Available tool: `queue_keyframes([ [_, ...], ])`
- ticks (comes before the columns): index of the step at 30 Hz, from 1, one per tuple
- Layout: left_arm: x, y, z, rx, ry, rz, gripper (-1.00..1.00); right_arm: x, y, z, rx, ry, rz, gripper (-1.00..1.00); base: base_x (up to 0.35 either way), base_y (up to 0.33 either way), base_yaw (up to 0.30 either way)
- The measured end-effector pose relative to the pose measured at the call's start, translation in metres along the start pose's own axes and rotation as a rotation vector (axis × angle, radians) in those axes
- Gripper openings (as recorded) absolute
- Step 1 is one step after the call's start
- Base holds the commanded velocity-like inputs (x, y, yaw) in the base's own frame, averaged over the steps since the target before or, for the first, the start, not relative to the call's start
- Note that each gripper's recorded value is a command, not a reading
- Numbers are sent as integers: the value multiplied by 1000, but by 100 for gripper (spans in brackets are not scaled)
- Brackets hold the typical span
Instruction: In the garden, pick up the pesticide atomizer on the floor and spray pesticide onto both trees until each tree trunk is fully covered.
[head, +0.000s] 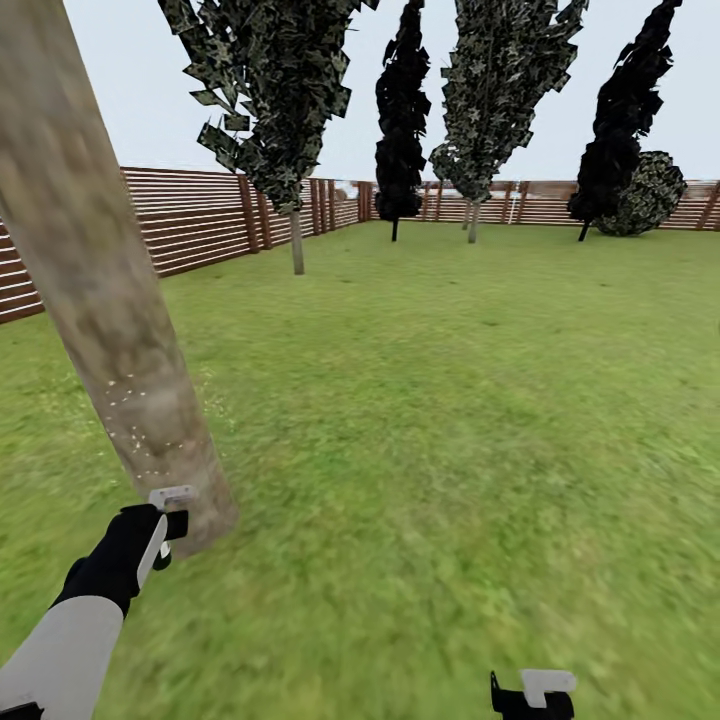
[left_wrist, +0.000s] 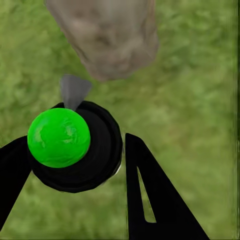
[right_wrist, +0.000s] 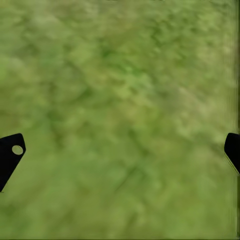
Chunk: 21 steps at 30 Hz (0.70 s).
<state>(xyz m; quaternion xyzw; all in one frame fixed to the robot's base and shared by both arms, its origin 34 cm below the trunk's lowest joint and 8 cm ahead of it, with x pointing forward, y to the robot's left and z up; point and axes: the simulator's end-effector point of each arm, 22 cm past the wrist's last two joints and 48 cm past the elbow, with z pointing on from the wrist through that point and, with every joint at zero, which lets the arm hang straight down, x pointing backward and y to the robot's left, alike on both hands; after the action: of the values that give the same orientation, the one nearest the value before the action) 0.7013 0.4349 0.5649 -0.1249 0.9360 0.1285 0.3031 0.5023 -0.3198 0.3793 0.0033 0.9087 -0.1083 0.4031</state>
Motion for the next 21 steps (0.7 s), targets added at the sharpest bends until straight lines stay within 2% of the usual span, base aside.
queue_keyframes([
  [5, 0, -1, 0, 1, -1, -1, -100, 0, 0, 0, -1, 0, 0, 100, 53, -276, 228],
  [16, -1, 1, 0, -2, -2, -1, -100, 0, 1, 0, -2, -1, 0, 100, 159, -249, 17],
  [21, 1, 8, 0, -18, 5, 1, -100, 0, 1, 0, -2, 0, 0, 100, 18, -270, 208],
])
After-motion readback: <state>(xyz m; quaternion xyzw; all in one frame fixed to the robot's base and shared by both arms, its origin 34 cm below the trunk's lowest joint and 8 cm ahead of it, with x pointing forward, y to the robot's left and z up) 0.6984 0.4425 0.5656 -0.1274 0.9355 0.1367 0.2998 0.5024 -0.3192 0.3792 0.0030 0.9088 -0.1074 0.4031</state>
